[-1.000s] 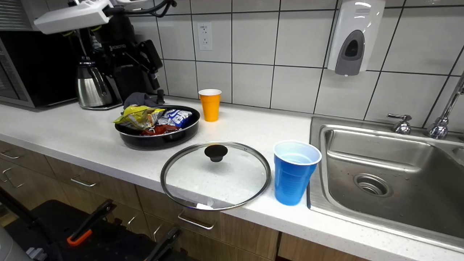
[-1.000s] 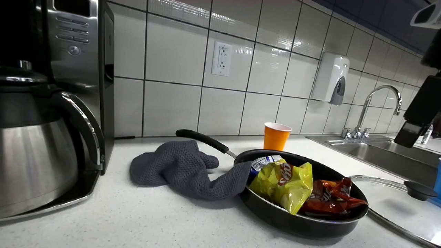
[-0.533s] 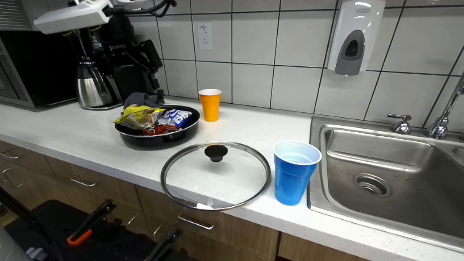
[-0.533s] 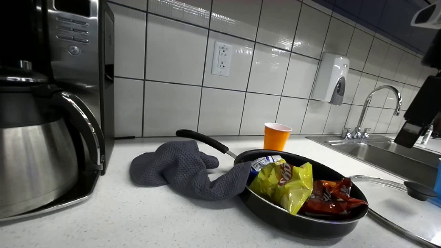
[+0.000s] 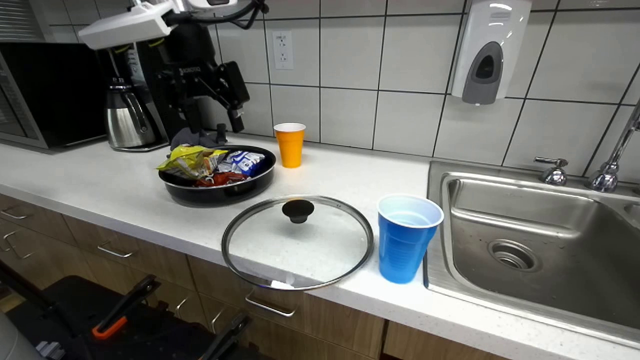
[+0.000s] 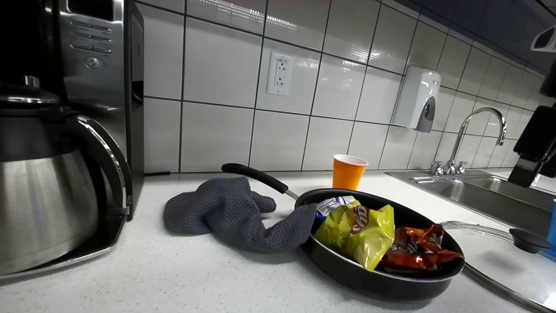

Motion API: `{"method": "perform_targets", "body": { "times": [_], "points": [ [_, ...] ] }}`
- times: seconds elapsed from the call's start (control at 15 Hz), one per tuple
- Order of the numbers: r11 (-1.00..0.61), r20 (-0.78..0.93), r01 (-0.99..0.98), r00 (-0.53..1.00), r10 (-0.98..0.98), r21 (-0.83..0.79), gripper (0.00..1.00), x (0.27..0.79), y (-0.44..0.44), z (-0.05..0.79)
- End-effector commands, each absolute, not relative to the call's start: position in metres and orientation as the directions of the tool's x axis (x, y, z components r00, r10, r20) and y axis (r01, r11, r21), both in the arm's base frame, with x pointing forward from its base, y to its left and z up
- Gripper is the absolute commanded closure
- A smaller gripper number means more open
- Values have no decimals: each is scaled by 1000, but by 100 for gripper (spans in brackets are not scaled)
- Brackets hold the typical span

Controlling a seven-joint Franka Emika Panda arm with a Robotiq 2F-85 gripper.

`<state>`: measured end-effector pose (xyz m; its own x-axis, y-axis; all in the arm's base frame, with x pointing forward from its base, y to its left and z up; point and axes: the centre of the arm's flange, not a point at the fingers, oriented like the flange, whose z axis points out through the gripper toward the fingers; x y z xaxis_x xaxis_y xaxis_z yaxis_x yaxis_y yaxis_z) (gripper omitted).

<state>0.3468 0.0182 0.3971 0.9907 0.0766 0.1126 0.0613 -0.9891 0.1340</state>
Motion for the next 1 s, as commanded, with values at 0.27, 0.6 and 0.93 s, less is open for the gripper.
{"method": "perform_targets", "body": {
  "times": [0.27,0.6,0.93],
  "points": [
    [-989,118,-122,987,-112,86,0,344,-48,377],
    [-975,140,-207,971,-194,86,0,348,-73,359],
    [-963,176,-263,952,-250,54,0,354,-95,334]
  ]
}}
